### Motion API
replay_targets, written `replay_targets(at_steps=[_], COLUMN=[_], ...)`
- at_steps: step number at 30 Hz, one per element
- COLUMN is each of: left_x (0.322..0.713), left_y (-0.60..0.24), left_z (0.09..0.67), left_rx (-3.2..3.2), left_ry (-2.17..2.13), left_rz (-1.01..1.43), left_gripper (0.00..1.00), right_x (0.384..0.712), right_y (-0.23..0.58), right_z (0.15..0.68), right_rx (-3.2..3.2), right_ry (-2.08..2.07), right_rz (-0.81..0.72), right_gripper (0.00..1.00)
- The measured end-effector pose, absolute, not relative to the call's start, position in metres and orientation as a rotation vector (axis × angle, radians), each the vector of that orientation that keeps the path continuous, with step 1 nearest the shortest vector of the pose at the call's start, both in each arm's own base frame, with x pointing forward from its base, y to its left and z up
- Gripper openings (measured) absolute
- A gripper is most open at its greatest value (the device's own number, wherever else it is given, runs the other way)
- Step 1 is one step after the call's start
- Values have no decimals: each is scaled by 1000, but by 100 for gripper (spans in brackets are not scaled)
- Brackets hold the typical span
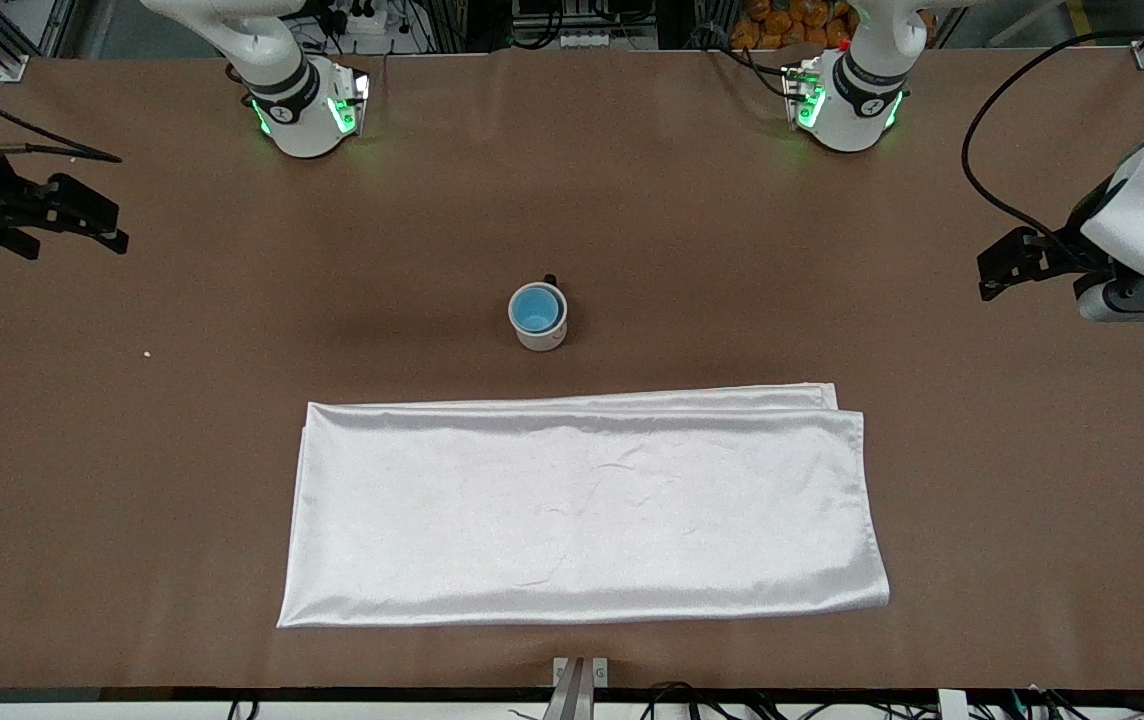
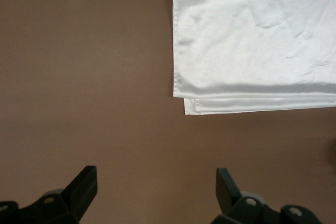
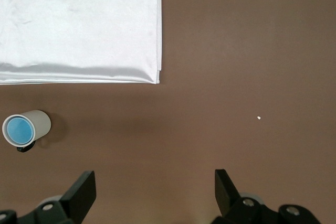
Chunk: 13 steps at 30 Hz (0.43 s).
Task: Place blue cup into white mug on table
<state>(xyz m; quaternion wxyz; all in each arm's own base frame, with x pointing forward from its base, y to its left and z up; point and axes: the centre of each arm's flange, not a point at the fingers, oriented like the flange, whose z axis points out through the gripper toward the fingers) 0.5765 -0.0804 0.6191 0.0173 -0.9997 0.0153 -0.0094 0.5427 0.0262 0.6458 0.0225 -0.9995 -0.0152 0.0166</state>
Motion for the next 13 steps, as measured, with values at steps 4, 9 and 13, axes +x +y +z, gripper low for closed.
replay_targets(at_steps=[4,9,13], left_x=[575,575,574], left_y=[-80,-80,-80], left_z=[618,618,618], left_rx=[-3106,-3106,-3106], left_ry=[47,47,47], left_rz=[-12,-5,-5], left_gripper=[100,100,100], right_x=[543,543,543], right_y=[26,26,26], right_z=[646,646,646], right_rx=[-3096,-3096,-3096], right_ry=[-47,-47,-47], right_rz=[51,52,52], right_gripper=[100,100,100])
